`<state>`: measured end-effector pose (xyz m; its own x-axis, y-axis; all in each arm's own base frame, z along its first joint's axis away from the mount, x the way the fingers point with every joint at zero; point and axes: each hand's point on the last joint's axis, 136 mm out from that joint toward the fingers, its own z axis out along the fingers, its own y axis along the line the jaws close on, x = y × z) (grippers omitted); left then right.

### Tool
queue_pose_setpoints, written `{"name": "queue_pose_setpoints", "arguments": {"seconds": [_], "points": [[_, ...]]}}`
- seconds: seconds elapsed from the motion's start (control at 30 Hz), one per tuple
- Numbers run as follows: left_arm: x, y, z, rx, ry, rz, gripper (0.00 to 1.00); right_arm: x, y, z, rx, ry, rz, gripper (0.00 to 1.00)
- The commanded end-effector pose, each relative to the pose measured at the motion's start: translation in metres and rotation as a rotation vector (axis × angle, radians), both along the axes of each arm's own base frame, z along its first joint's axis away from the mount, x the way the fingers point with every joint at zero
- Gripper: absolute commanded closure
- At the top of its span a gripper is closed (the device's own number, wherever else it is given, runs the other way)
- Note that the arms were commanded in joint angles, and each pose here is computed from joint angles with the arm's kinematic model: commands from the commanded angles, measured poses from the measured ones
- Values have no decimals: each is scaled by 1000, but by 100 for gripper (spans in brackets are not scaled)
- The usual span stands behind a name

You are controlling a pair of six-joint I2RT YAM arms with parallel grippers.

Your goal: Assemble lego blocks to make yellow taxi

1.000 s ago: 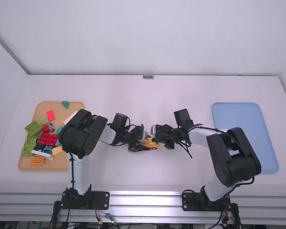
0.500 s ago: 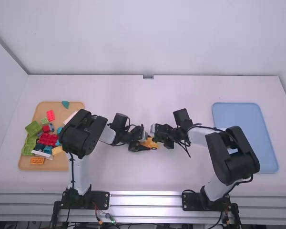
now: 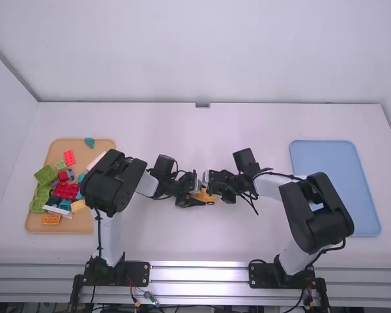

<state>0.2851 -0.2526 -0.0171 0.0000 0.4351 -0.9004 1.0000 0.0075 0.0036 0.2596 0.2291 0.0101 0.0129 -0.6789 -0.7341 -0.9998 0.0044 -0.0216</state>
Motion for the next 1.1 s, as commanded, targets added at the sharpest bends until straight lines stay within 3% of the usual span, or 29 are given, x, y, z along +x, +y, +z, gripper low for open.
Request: {"name": "queue_pose_setpoints", "arguments": {"seconds": [0.0, 0.33, 0.47, 0.6, 0.63, 0.67, 0.7, 0.73, 0.87, 0.97, 1.07], "points": [[-9, 4, -13, 43, 46, 16, 51, -6, -15, -23, -111, 29, -30, 100], [-9, 4, -13, 43, 44, 16, 51, -7, -22, -53, -182, 68, -21, 100], [-9, 4, -14, 46, 43, 18, 51, -9, -15, -35, -143, 55, 61, 100], [-9, 4, -14, 46, 43, 17, 50, 0, -4, 9, -74, -3, 95, 100], [-9, 4, -14, 46, 43, 18, 49, 4, -1, 19, -54, -24, 92, 83], [-9, 4, -14, 46, 44, 18, 48, 11, 3, 35, -27, -54, 77, 58], [-9, 4, -14, 46, 44, 18, 48, 14, 4, 41, -22, -67, 68, 20], [-9, 4, -14, 46, 44, 18, 46, 22, 4, 53, -16, -91, 36, 2], [-8, 3, -13, 46, 40, 19, 38, 51, -9, 91, -22, -129, -173, 1], [-5, 3, -12, 44, 39, 19, 25, 59, -22, 107, -25, -134, -274, 1], [1, 3, -10, 46, 45, 26, 1, 57, -36, 113, -13, -137, -308, 1]]}}
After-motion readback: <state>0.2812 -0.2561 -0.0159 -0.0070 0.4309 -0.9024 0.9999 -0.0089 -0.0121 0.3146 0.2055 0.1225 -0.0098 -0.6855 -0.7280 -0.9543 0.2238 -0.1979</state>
